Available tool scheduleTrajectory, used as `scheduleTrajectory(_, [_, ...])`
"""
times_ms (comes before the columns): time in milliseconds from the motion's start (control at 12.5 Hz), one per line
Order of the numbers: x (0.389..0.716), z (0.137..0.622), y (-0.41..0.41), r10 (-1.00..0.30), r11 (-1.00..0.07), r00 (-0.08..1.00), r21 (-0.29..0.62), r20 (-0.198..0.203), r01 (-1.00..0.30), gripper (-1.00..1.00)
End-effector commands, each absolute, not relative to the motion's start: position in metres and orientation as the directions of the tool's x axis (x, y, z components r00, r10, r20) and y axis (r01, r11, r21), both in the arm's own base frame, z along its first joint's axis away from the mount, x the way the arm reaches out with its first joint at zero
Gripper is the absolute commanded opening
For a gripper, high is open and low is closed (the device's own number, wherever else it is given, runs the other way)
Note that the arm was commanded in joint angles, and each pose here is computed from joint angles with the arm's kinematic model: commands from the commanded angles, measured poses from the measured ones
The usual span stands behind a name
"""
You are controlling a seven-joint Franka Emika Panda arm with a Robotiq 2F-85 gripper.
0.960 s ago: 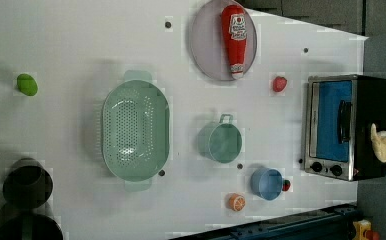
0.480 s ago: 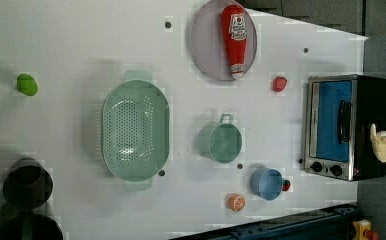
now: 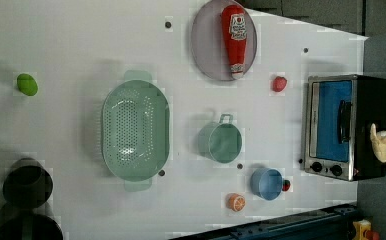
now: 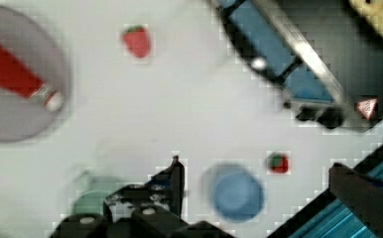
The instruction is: Pick banana from table and place on oven.
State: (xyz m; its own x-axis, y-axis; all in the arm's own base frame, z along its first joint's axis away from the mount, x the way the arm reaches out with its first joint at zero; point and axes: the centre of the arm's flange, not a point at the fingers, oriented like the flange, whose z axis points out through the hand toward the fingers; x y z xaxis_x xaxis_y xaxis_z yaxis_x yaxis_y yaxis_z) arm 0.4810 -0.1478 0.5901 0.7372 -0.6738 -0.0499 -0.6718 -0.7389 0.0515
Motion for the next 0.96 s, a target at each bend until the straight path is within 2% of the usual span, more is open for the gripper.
scheduleTrajectory(80, [0.477,0.631,-0.065,-0.807,-0.590,0.590,0.019,0.005,-0.807,1.00])
scheduleTrajectory(320, [0.465,0.645,-0.025,-0.795,-0.606,0.606,0.018,0.026,-0.795,1.00])
scheduleTrajectory(960, [0.461,0.636,-0.014,-0.783,-0.621,0.622,0.043,0.012,-0.783,1.00])
